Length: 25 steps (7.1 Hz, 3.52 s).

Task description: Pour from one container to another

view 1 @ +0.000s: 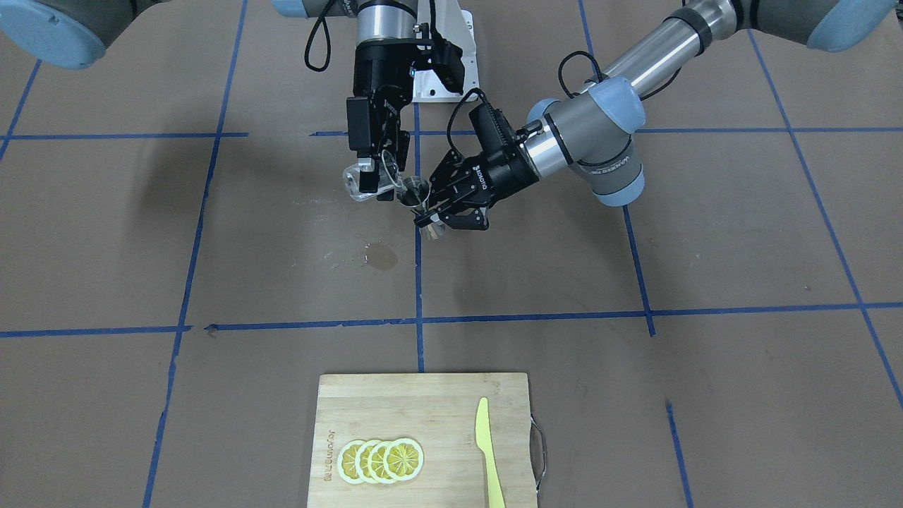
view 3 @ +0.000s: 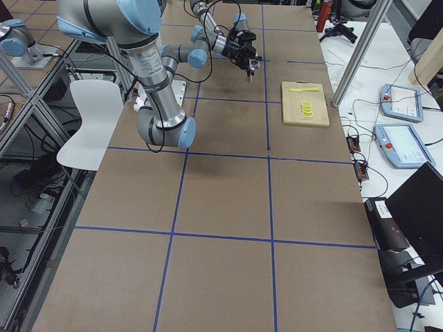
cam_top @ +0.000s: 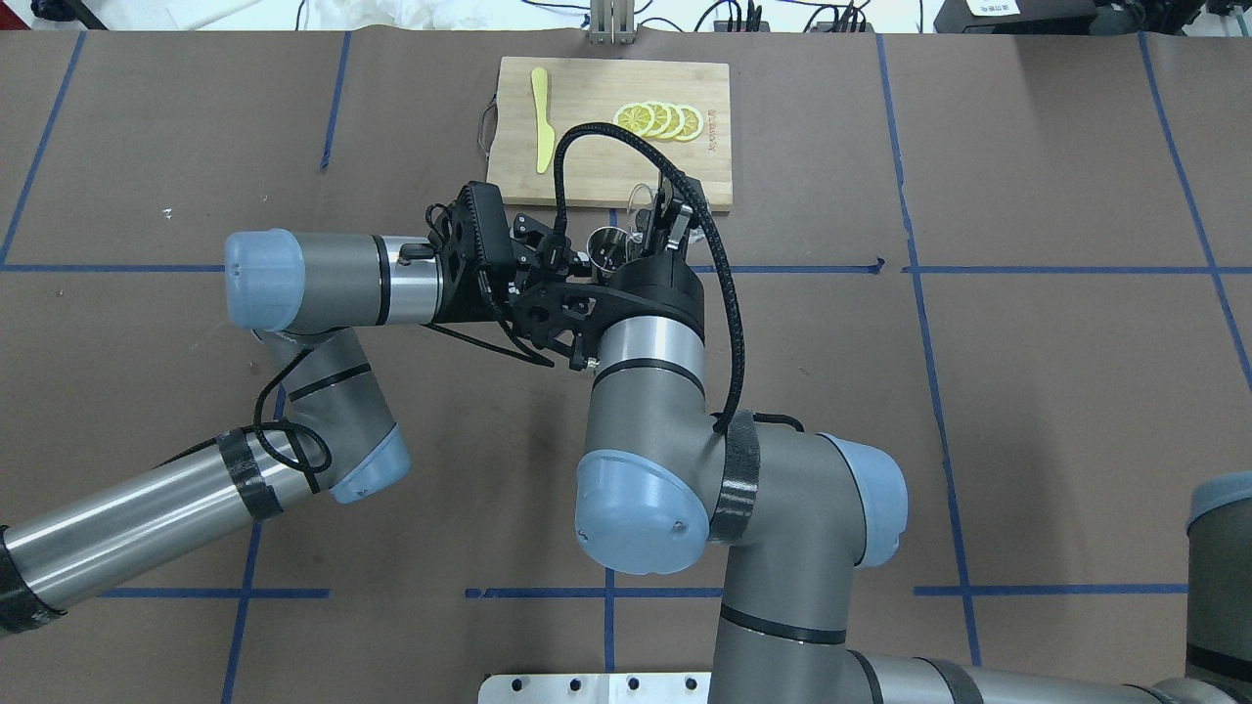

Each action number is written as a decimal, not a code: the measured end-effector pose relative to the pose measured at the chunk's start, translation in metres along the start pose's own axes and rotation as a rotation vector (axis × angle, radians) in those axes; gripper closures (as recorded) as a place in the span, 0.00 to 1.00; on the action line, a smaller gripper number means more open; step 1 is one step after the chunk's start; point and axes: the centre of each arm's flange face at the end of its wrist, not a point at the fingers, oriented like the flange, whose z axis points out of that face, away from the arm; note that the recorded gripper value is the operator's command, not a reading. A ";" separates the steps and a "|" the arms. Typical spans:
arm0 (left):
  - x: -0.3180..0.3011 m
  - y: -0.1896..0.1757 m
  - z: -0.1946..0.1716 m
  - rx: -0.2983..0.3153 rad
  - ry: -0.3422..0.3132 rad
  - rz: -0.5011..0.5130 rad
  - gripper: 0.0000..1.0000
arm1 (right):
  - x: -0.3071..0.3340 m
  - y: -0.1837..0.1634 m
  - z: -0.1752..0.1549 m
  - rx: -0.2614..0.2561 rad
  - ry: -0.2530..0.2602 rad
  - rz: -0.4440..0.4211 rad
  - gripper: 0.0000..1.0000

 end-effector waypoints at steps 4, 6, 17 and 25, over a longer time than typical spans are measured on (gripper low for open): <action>0.000 -0.001 0.000 0.001 0.001 0.001 1.00 | -0.002 -0.001 0.001 -0.001 0.003 -0.022 1.00; 0.000 -0.001 0.000 0.002 0.001 0.001 1.00 | -0.006 -0.007 0.003 -0.004 0.006 -0.028 1.00; -0.001 0.000 -0.001 0.000 -0.003 0.002 1.00 | 0.019 -0.009 -0.012 0.051 0.000 0.109 1.00; -0.018 -0.008 -0.015 0.012 -0.031 -0.024 1.00 | 0.030 0.007 -0.016 0.100 -0.064 0.326 1.00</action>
